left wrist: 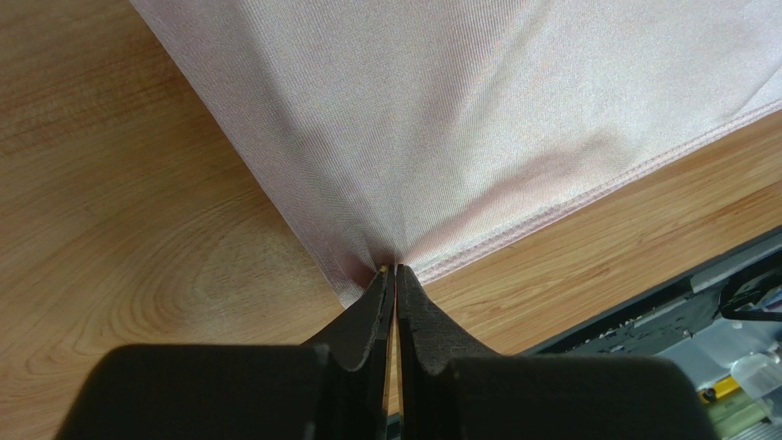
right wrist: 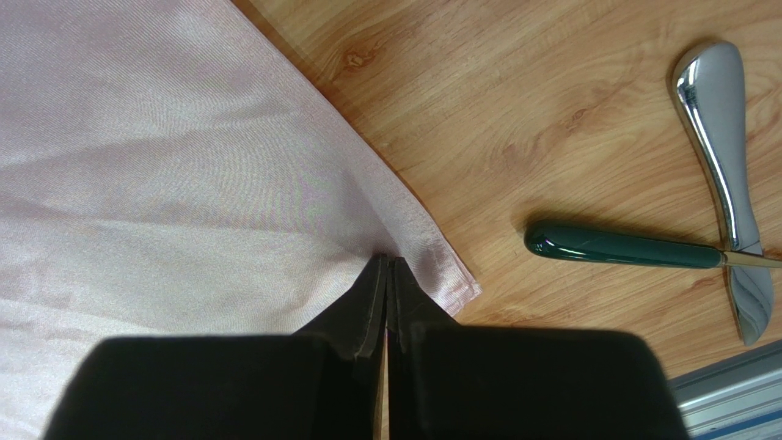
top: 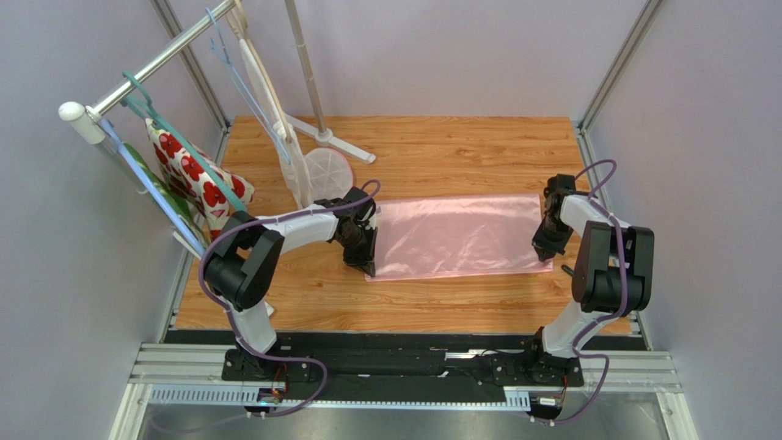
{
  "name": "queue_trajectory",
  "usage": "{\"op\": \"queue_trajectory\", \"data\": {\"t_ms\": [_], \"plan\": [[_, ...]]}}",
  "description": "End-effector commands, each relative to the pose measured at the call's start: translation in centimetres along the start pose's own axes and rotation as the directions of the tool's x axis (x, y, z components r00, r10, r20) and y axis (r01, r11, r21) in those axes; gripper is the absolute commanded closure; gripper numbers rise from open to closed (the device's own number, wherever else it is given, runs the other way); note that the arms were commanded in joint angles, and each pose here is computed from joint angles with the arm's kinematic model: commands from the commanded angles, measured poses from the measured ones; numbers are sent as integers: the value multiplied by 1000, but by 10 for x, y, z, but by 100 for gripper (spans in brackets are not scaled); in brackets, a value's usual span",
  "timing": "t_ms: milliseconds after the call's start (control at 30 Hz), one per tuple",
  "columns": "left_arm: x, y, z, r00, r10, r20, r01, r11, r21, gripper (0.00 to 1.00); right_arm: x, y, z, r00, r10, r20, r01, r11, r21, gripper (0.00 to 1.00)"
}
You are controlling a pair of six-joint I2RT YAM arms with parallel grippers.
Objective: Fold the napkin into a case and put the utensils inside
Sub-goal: Smooth out the rectangle-folded napkin at the center of the board.
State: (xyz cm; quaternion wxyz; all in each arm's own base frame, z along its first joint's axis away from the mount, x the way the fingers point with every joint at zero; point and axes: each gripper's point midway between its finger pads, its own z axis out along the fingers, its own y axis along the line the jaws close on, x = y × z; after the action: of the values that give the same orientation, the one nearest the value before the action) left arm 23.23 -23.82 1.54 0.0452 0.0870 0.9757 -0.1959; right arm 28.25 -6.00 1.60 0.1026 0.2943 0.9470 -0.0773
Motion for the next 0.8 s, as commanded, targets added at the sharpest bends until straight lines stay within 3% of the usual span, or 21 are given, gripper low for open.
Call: {"op": "queue_trajectory", "data": {"t_ms": [0, 67, 200, 433, 633, 767], "plan": [[5, 2, 2, 1000, -16, 14, 16, 1000, -2, 89, -7, 10, -4, 999, -16, 49, 17, 1000, -7, 95], [0, -1, -1, 1000, -9, 29, 9, 1000, -3, 89, -13, 15, -19, 995, -35, 90, 36, 999, -13, 89], [-16, -11, -24, 995, 38, 94, -37, 999, -12, 86, -31, 23, -54, 986, -35, 162, 48, 996, -78, 65], [-43, -58, -68, 981, 55, 187, -80, 988, 130, 75, -26, 72, -79, 987, -29, 160, 83, 937, -340, 47], [-70, -127, -54, 975, 65, 211, -136, 930, 342, 83, 3, 126, -85, 982, -135, 130, 181, 865, -468, 48], [-80, -162, -31, 975, 83, 207, -160, 907, 389, 87, 22, 155, -87, 982, -168, 88, 189, 822, -538, 67]]}}
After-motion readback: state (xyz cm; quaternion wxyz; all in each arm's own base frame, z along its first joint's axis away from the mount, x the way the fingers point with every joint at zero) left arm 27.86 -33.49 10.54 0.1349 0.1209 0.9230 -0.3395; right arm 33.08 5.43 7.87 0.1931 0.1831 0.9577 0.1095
